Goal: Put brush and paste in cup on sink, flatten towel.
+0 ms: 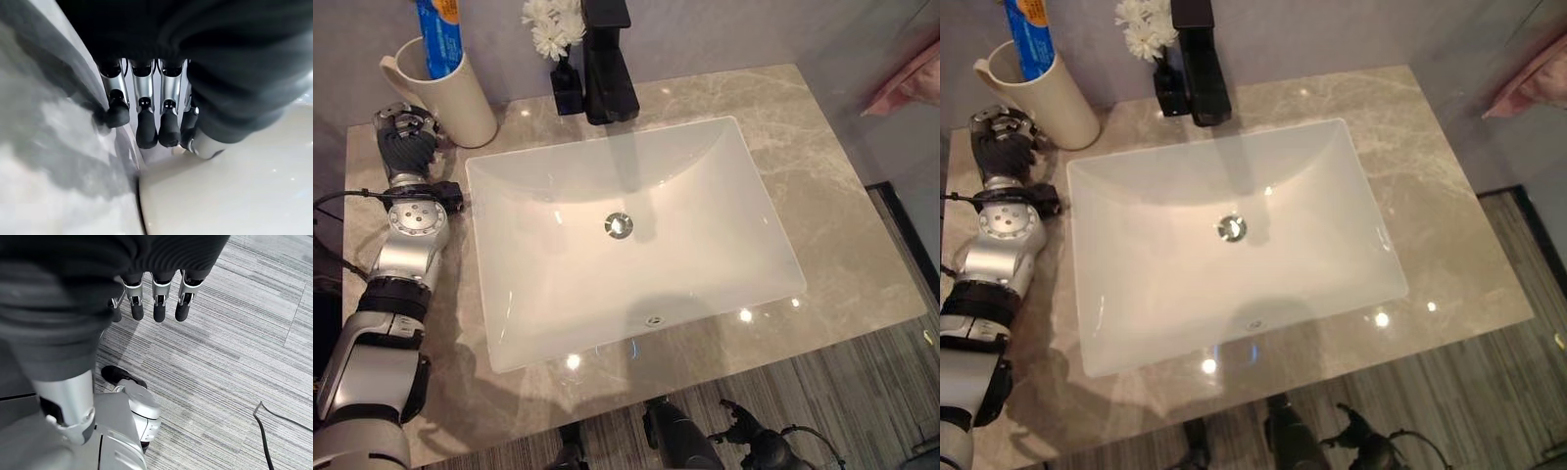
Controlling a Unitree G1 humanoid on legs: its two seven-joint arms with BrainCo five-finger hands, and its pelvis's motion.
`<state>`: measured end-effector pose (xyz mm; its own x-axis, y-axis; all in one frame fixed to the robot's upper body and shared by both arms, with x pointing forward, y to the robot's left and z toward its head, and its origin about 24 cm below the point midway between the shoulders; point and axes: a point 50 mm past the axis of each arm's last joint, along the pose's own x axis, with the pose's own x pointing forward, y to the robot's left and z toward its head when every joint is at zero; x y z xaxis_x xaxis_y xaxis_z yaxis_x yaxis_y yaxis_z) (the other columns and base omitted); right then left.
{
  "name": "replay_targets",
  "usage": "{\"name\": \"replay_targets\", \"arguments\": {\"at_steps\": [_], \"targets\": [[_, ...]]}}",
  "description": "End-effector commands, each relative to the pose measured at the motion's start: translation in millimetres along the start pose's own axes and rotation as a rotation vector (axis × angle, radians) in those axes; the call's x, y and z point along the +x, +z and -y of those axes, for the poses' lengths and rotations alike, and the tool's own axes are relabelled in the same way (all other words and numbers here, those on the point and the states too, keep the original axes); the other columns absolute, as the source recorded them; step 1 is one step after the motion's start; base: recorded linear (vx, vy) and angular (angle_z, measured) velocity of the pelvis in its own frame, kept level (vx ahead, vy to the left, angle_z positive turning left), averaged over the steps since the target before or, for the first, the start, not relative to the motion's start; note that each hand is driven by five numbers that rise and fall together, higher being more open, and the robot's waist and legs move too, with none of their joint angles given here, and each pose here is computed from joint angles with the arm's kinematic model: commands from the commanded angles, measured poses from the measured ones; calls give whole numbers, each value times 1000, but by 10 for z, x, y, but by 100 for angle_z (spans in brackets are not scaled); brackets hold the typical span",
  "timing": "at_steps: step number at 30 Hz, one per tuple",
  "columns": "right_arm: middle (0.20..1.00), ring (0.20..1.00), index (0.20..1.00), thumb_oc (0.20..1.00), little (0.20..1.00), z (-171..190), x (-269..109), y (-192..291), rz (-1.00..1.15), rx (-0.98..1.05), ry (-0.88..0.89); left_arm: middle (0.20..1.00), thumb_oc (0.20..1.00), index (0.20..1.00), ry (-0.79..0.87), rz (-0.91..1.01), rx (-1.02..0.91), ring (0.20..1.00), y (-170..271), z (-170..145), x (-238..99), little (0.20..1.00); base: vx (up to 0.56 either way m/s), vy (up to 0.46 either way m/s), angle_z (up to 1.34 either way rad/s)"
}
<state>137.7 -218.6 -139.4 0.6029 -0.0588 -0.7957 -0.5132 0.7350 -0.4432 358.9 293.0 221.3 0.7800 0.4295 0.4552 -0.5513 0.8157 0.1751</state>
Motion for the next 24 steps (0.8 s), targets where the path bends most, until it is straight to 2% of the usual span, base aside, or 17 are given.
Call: {"name": "replay_targets", "arguments": {"at_steps": [1,18,19,20,21,22,24], "targets": [[1000,1000,1000,1000,1000,118,31,102,43,28,-35,200,200,200,-35,47,6,200,42,136,-57,200,9,-10,4],[1000,1000,1000,1000,1000,110,30,100,44,34,-44,200,200,200,-114,117,-3,200,131,420,-217,200,0,0,0],[1000,1000,1000,1000,1000,109,29,94,41,36,-46,404,404,404,-116,117,0,404,120,422,-230,404,0,0,0],[1000,1000,1000,1000,1000,109,27,88,39,40,-47,570,570,570,-118,115,-1,570,110,421,-244,570,0,0,0],[1000,1000,1000,1000,1000,114,26,82,36,41,-49,862,862,862,-116,109,-1,862,90,412,-257,862,0,0,0],[1000,1000,1000,1000,1000,120,22,59,27,42,-51,1000,1000,1000,-113,106,4,1000,69,393,-272,1000,0,0,0],[1000,1000,1000,1000,1000,133,16,9,6,46,-60,1000,1000,1000,-103,92,8,1000,13,354,-311,1000,12,-2,-2]]}}
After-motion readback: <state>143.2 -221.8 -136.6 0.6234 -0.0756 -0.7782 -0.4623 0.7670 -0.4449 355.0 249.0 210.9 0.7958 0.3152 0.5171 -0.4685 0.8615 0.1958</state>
